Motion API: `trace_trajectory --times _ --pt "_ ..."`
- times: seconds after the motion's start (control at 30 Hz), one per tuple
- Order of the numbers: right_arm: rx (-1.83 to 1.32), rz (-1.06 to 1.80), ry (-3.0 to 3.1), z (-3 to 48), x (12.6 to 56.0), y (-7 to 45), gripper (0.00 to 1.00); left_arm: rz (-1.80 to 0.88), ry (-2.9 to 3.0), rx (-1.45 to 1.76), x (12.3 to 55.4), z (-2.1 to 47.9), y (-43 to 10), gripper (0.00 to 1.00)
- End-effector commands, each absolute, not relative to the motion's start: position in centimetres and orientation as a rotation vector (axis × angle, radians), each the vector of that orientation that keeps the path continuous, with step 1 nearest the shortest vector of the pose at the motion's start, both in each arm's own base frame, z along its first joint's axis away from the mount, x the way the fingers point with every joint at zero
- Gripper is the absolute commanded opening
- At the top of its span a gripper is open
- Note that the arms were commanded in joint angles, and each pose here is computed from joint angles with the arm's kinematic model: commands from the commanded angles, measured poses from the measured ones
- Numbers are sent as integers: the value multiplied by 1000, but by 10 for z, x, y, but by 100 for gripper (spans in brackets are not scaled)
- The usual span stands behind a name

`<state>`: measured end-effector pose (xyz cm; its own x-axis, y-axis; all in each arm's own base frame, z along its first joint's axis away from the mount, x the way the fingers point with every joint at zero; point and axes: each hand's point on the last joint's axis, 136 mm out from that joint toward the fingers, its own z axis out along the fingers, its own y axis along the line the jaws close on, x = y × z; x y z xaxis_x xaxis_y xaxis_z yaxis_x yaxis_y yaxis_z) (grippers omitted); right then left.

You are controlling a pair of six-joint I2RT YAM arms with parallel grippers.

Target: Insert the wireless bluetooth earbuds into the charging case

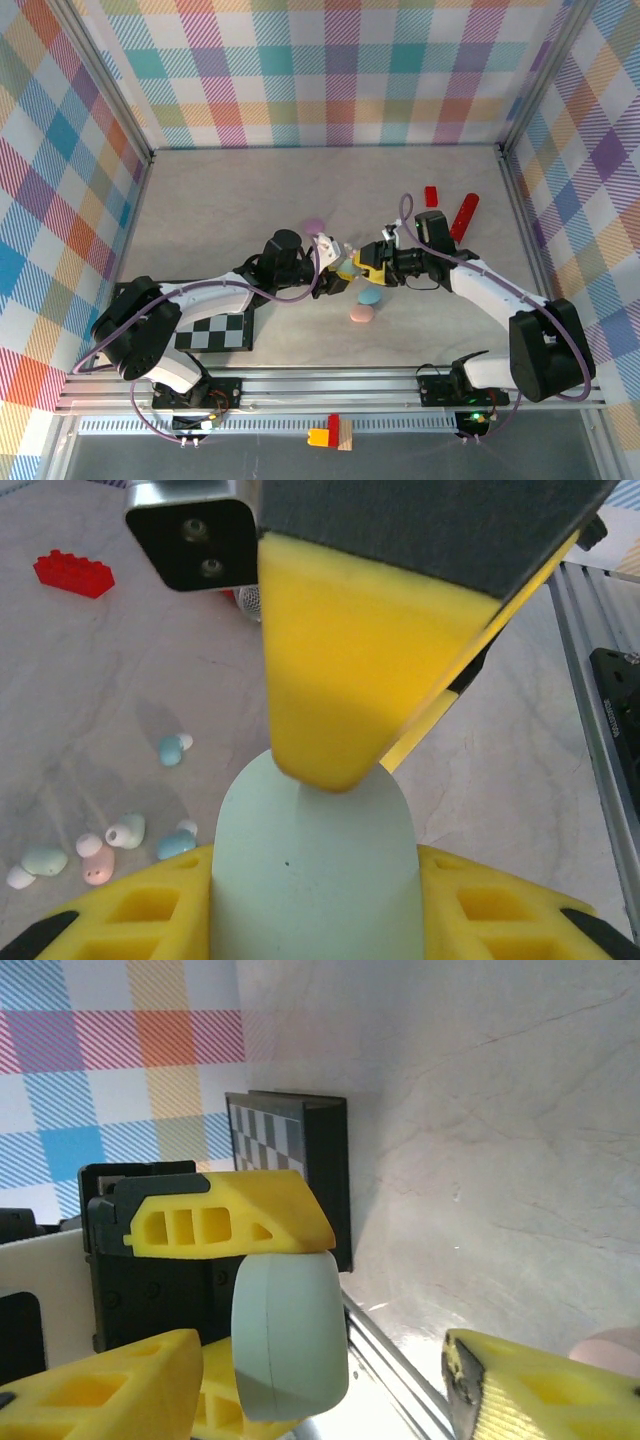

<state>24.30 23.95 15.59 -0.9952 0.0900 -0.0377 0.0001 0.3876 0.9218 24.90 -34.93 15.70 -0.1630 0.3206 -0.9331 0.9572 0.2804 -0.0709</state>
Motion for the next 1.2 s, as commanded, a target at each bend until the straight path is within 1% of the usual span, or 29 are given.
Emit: trace_trajectory --times 0.0,0.13,0.33,0.47,0.53,0.67,0.7,0.73,0.8,0.93,1.17 --pt "40 1788 2508 167 239 246 57 -930 1606 1218 247 173 -353 40" --pt "48 1793 2519 166 239 247 43 -932 1593 1212 249 177 -355 40" --pt "54 1803 2505 168 244 249 36 -971 1580 1225 247 179 -360 40" --pt "55 1816 2498 173 245 250 26 -973 1580 1220 249 179 -362 40" --pt "63 1812 2494 175 246 249 22 -970 1575 1208 251 181 -362 42" --pt "75 1808 2443 190 252 245 20 -995 1546 1115 260 195 -362 64" --pt "91 1815 2417 197 256 243 19 -1012 1526 1070 265 202 -361 71" --pt "108 1826 2380 205 261 240 19 -1036 1499 1024 268 211 -360 74" --pt "142 1863 2311 222 270 237 18 -1078 1449 952 275 228 -358 77" --pt "116 1952 2185 262 278 237 18 -1126 1345 870 282 253 -357 78" --pt "139 2031 2093 306 282 233 17 -1120 1176 872 289 277 -362 79"
